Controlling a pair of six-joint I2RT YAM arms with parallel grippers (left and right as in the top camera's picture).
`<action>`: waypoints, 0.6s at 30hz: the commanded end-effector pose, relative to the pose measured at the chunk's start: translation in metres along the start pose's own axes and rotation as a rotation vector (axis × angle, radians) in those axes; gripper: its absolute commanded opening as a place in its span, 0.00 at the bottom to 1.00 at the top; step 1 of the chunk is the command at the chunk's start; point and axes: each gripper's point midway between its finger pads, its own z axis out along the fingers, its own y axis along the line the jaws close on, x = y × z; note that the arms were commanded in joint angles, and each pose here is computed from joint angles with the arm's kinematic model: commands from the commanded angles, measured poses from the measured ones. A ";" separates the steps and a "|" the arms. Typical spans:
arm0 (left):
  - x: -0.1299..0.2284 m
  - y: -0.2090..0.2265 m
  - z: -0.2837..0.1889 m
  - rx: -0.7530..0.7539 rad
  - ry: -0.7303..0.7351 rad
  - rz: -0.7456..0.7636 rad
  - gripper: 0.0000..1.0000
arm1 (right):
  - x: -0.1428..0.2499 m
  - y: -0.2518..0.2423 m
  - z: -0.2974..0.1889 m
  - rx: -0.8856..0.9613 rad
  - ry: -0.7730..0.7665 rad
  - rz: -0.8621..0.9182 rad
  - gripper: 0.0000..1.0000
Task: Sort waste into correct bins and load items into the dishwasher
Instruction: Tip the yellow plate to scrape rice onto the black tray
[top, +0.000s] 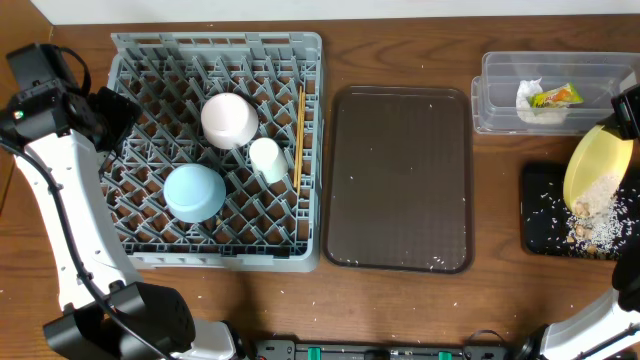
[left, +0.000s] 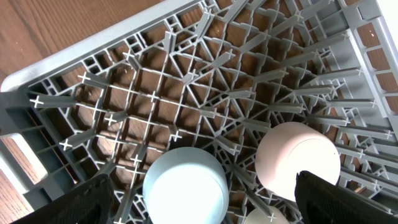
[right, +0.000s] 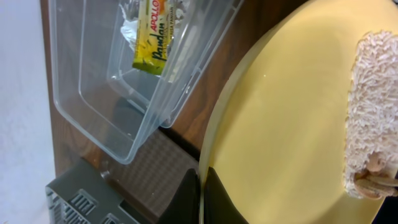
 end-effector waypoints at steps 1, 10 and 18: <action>0.000 0.002 0.001 -0.009 0.001 -0.009 0.93 | 0.007 0.010 -0.008 -0.063 0.025 -0.029 0.01; 0.000 0.002 0.001 -0.009 0.001 -0.009 0.94 | 0.005 0.014 -0.008 -0.087 0.025 -0.066 0.01; 0.000 0.002 0.001 -0.009 0.001 -0.009 0.93 | 0.013 -0.003 -0.009 -0.062 0.088 -0.042 0.01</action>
